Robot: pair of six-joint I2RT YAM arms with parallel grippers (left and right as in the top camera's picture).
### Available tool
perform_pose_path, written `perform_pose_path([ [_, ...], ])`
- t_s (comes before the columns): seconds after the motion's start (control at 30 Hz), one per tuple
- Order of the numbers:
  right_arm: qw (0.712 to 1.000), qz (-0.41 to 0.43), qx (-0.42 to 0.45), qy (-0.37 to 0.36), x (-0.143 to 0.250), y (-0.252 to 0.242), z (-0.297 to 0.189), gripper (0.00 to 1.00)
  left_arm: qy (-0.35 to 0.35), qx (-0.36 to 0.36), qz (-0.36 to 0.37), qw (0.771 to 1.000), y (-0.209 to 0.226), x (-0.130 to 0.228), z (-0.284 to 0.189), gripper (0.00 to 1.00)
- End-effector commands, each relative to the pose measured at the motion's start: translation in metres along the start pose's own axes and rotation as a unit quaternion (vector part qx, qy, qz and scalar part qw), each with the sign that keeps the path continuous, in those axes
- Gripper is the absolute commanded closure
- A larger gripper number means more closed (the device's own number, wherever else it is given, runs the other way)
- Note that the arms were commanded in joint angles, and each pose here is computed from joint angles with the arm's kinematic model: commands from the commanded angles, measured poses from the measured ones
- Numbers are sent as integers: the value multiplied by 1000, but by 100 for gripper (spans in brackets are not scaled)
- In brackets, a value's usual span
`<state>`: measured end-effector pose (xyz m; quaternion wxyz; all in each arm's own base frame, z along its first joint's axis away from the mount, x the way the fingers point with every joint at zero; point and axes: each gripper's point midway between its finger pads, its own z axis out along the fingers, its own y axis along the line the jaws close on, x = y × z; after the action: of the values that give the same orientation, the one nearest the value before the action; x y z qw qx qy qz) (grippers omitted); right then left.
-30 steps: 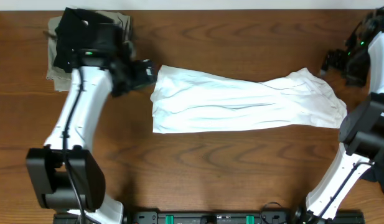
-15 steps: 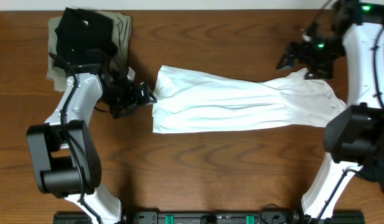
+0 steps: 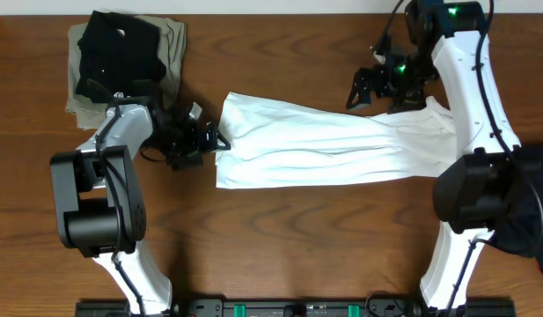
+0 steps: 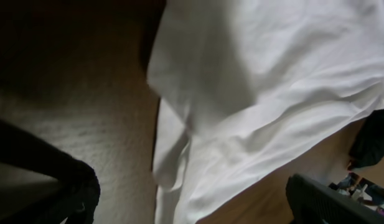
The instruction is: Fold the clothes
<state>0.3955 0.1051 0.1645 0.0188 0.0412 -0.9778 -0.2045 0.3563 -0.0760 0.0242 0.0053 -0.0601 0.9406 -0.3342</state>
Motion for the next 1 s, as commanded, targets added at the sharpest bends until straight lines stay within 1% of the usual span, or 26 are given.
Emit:
perform_pose_path([
  [0.0,1000,-17,-4,2,2,9,0,2,16,-6,-5,1000,15,3,16,2],
  [0.07,1000,-20,-5,3,2,11,1,2,19,-6,-6,1000,17,2,21,2],
  [0.33,999,-33,-4,6,4,21,5,2,71,-11,3,997,11,19,67,2],
  [0.53,999,-38,-4,12,6,26,7,2,87,-15,11,996,3,25,92,2],
  [0.67,999,-39,-4,11,6,26,7,3,87,-16,7,996,2,25,92,38],
  [0.7,999,-39,-4,11,6,26,8,3,86,-16,4,996,3,25,92,50],
  [0.73,999,-39,-4,11,6,26,7,3,86,-16,3,996,3,24,91,56],
  [0.83,999,-39,-4,11,6,25,7,3,82,-16,-1,997,6,22,89,72],
  [0.9,999,-38,-4,11,6,25,7,3,79,-15,-5,997,8,21,87,80],
  [0.93,999,-38,-4,11,6,25,7,4,77,-15,-8,997,10,20,85,81],
  [0.97,999,-38,-3,11,6,25,7,4,75,-15,-12,997,12,19,84,87],
])
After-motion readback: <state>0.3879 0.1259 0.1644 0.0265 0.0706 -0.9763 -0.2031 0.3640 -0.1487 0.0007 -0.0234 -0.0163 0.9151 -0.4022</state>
